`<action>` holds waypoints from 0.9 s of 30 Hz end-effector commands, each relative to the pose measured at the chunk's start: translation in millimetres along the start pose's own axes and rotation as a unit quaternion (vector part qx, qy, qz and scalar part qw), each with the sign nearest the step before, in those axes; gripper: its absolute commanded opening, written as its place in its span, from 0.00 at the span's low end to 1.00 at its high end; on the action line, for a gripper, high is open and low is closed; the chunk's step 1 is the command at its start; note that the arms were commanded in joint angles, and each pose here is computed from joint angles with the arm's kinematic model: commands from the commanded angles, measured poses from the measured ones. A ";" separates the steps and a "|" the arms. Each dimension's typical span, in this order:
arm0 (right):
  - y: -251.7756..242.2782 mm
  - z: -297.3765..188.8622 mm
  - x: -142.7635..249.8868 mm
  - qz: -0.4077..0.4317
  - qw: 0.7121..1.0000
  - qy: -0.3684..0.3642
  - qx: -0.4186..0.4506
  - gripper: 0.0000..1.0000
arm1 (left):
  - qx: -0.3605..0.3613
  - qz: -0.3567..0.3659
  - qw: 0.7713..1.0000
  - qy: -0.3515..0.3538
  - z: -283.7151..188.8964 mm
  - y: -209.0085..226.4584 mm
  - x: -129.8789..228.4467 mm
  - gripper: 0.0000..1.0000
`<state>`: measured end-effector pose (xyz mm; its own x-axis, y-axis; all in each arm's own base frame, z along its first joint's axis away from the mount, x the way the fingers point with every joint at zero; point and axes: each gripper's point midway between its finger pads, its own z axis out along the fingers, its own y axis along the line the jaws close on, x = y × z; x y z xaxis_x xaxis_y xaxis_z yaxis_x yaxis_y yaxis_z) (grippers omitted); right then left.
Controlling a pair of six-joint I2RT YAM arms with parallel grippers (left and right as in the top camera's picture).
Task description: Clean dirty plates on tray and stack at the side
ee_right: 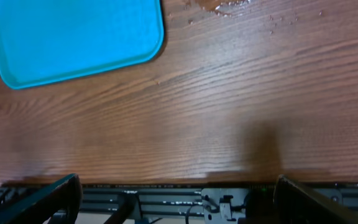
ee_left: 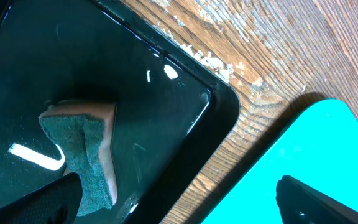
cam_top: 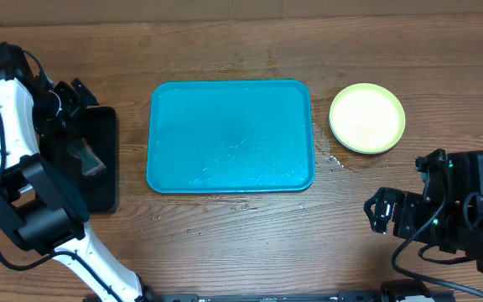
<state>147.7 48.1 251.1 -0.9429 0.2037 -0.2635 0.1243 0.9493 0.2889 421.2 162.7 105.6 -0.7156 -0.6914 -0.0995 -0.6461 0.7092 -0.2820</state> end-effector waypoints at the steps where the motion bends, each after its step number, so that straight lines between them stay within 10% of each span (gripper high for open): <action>1: 2.0 0.2 4.6 -0.003 1.000 0.007 -0.006 1.00 | 0.008 0.000 1.000 -0.012 -8.2 -3.6 -5.2 1.00; 9: 22.4 -13.0 -35.5 -0.046 0.991 -0.114 -0.050 1.00 | 0.008 0.001 1.000 -0.012 -8.2 -3.6 -5.2 1.00; 27: 10.2 58.2 -38.4 -0.148 0.867 -0.453 -0.142 1.00 | 0.008 0.000 1.000 -0.012 -8.2 -3.5 -5.3 1.00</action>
<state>203.1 60.8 214.8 -0.3436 0.1914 -0.9194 -0.2476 0.9259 0.2853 421.2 162.7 105.6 -0.7156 -0.6914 -0.0994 -0.6460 0.7092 -0.2823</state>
